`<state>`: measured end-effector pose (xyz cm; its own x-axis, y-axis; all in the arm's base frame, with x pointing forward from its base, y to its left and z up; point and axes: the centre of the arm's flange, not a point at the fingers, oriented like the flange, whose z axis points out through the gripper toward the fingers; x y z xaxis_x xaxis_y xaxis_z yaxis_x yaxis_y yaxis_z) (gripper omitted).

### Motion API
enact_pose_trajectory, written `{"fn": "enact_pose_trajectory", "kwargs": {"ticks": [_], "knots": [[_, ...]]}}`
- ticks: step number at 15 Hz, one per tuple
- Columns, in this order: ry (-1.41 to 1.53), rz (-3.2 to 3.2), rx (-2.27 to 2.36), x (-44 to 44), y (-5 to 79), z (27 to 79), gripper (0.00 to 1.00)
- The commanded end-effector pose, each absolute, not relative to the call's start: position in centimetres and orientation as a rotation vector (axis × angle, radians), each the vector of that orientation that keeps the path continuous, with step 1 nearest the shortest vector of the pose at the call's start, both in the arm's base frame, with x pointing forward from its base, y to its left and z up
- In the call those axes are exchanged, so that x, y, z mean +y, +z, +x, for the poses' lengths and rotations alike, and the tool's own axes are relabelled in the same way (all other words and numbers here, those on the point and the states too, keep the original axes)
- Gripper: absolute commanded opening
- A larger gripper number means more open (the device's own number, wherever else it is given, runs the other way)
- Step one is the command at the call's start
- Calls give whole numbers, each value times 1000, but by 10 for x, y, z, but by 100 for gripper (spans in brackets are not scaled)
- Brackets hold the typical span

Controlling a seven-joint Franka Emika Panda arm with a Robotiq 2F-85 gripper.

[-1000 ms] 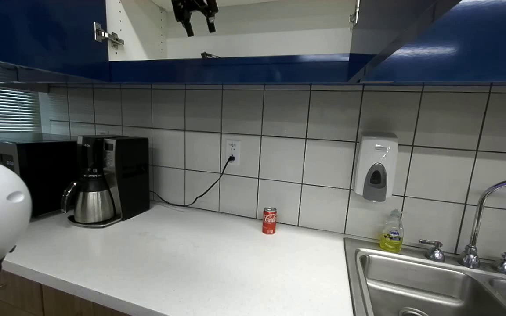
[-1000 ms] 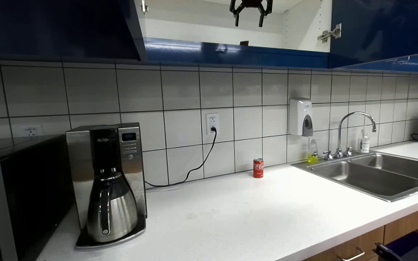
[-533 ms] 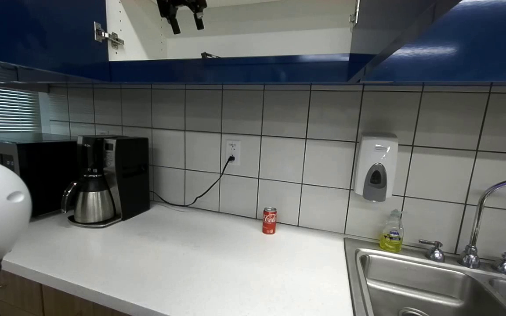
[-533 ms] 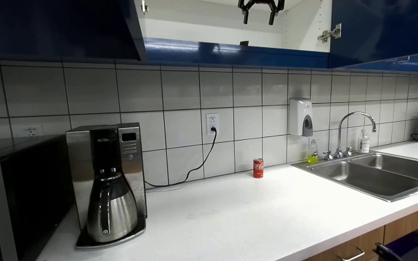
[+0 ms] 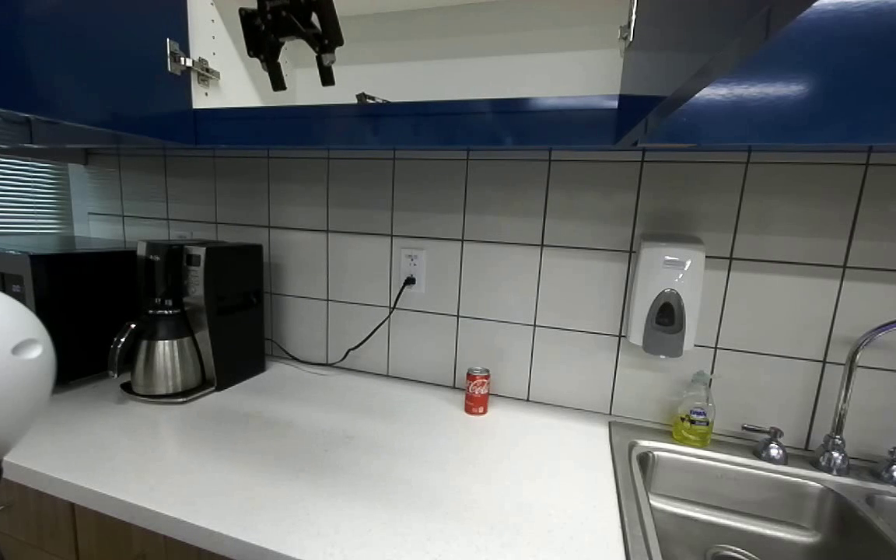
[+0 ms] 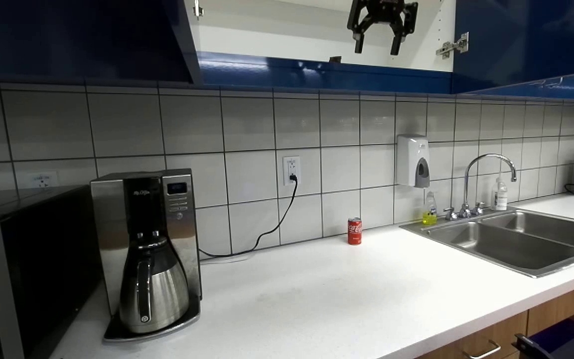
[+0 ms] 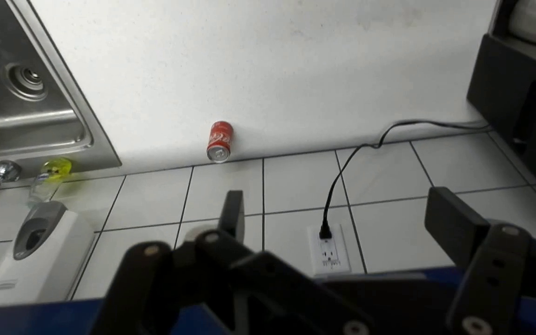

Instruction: Put the brown packet in the open upper cabinet.

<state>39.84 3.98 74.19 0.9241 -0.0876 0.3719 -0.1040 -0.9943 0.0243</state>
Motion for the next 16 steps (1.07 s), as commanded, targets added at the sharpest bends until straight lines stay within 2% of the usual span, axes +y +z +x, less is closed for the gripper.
{"fn": "enact_pose_trajectory", "kwargs": {"ticks": [1, 16], "knots": [[519, 3063, -29, 27, 695, 367, 100], [128, 3053, 171, 24, 516, 341, 100]]}}
